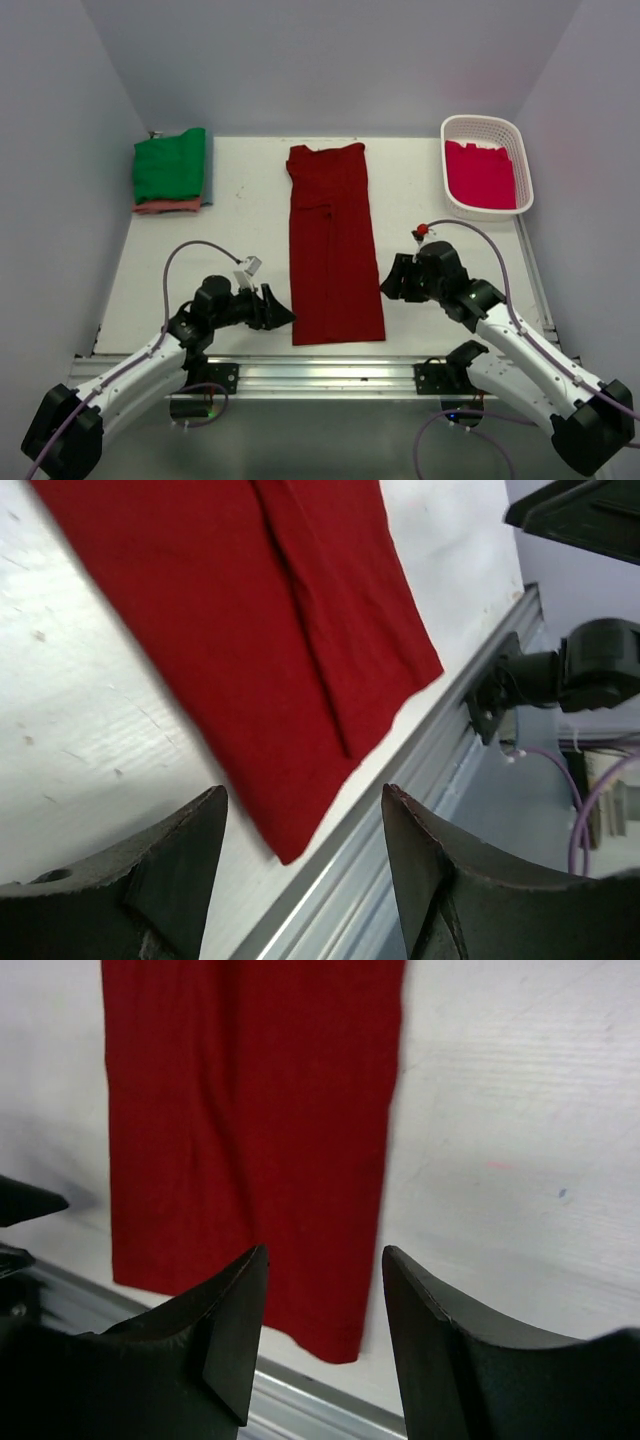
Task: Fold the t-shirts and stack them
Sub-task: Fold the tshirt
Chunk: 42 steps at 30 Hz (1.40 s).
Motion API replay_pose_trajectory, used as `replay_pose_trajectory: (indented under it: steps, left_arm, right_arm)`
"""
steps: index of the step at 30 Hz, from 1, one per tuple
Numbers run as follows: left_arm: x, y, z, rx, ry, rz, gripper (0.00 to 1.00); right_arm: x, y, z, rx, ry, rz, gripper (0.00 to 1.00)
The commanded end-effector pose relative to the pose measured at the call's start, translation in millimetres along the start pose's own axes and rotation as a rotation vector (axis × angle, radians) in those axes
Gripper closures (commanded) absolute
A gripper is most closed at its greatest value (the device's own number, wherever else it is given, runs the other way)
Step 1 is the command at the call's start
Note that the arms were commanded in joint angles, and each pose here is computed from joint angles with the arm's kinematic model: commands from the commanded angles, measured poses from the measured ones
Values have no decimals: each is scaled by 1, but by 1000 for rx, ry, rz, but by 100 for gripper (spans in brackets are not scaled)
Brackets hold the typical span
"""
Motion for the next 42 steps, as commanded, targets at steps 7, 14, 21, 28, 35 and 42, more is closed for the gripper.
replay_pose_trajectory:
  steps: [7,14,21,28,35,42]
  left_arm:
    - [2,5,-64,-165,239,34,33]
    - [10,17,-81,-156,277,141,33]
    - [14,34,-73,-141,217,256,34]
    - [4,63,-66,-126,176,480,34]
    - [-8,58,-54,-126,139,552,32]
    - [5,61,-64,-131,152,475,40]
  right_arm:
    - [3,7,-88,190,306,74,47]
    - [0,0,-122,274,410,44,50]
    - [8,-2,-149,334,452,46,52]
    - [17,-1,-141,323,429,44,53]
    - [16,-3,-137,300,422,31,53]
    - [18,-5,-138,292,416,25,57]
Point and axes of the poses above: each gripper's point midway between its finger pads, its own x axis out along the fingers, its own y axis along the line the jaws close on, z = x × y, the point moved 1 cm from there along -x, back along the fingers, and after that the axes turned 9 degrees about -x, right-handed, at the moved point
